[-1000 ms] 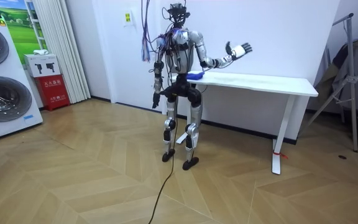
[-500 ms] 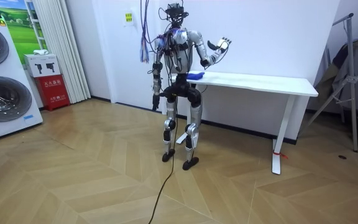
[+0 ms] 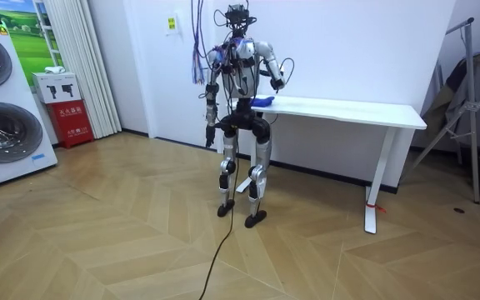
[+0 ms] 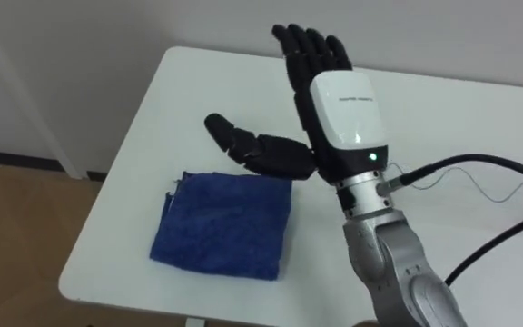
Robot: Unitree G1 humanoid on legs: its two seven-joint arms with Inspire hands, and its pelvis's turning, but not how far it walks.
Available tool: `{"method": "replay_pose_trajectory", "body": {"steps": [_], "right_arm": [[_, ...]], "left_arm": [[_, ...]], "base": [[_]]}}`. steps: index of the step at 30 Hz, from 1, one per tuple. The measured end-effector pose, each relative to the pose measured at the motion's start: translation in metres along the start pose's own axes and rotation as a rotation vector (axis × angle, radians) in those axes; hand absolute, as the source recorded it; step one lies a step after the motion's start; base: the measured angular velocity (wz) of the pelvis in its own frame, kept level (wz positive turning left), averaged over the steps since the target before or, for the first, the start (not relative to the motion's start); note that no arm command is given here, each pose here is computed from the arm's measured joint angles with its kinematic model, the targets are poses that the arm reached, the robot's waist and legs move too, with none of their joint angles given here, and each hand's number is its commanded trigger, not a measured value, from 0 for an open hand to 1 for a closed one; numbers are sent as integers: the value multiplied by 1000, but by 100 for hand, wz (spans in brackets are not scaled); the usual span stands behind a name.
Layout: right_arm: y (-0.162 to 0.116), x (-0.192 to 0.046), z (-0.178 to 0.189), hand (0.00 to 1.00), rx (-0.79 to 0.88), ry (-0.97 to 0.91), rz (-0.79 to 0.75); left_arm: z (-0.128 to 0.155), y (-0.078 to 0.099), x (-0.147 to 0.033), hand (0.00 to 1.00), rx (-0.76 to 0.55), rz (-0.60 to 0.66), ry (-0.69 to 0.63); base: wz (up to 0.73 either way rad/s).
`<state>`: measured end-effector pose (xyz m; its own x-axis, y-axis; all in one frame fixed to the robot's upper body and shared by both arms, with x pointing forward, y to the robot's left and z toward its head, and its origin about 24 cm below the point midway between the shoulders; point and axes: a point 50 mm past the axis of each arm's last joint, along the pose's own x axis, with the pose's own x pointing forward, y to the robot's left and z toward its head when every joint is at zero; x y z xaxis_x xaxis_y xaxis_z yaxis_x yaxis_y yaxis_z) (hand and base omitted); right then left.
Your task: Wipe table
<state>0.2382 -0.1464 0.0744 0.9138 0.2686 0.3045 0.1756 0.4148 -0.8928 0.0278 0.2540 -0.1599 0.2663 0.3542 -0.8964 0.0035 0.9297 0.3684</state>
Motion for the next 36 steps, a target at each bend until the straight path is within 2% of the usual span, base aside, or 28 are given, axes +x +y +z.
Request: {"method": "replay_pose_trajectory", "body": {"steps": [5,10,18,23,32,33,35,36], "right_arm": [[26,-21,-1,0,10,21,133],[60,-43,1,0,-13,14,345],[72,-54,-4,0,-29,29,411],[89,-75,-18,0,-55,87,494],[96,-86,-22,0,-69,97,473],[96,-87,-23,7,-78,95,473],[97,-88,-23,100,-84,95,477],[98,-89,-24,100,-91,95,480]], "left_arm": [[4,-3,0,0,29,-20,-20],[18,-4,2,0,35,-26,-75],[17,-5,2,0,36,-27,-78],[15,-2,3,0,55,-15,-64],[22,-3,4,0,55,-7,-89],[22,-3,4,0,55,-6,-91],[23,-3,4,0,55,-6,-94],[23,-3,4,0,61,-6,-94]], "base": [[0],[3],[5],[8],[0],[0],[0],[0]]}}
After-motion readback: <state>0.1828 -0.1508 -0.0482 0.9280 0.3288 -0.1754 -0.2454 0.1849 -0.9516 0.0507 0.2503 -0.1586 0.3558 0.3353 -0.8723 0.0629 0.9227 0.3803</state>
